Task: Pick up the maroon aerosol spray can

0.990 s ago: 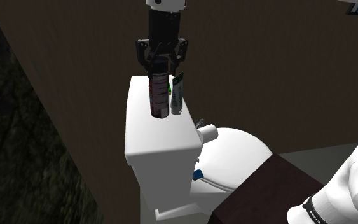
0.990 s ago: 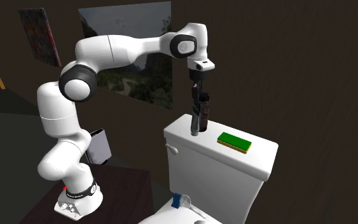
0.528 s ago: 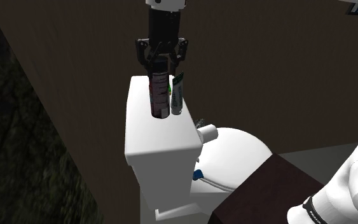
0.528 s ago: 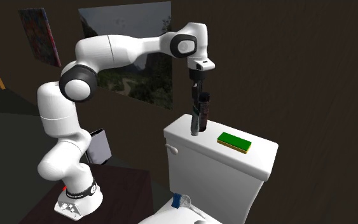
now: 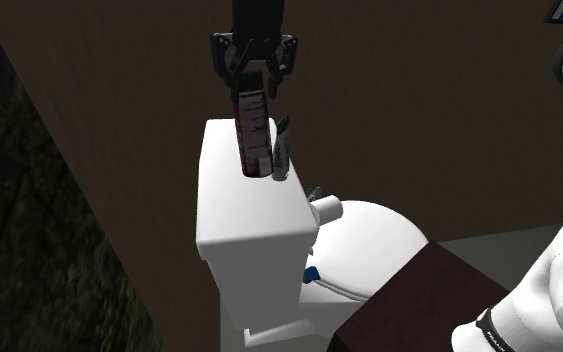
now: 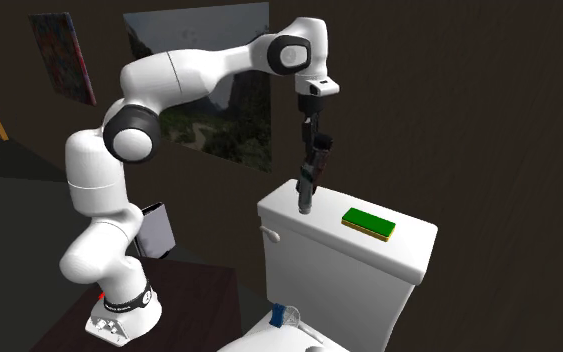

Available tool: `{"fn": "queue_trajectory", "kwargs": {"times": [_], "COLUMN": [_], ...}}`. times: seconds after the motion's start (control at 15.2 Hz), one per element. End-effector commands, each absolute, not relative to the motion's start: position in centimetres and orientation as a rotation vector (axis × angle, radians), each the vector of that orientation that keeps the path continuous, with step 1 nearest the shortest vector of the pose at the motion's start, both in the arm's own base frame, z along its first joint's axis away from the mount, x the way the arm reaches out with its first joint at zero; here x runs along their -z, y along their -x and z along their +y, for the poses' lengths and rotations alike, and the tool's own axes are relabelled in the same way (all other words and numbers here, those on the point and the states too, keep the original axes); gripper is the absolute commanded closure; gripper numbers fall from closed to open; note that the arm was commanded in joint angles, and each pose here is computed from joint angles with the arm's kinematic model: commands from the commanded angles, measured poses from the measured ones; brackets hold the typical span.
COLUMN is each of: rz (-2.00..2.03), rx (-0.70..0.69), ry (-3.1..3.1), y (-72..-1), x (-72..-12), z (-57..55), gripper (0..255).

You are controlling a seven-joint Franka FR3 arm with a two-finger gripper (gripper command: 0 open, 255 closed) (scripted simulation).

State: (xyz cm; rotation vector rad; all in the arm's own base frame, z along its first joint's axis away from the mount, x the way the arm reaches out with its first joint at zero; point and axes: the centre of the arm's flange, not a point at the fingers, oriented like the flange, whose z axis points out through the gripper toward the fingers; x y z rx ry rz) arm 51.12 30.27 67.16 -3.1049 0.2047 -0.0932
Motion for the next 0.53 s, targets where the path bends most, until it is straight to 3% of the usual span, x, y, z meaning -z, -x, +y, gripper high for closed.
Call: {"fn": "queue_trajectory", "kwargs": {"times": [0.0,0.46], "rz": [0.206,0.206], "rx": [0.094,0.094], "ry": [3.105,3.105], "y": [-51.2,-51.2], "x": [-68.3,-71.0], "z": [30.2,30.2], "gripper": [255,255]}}
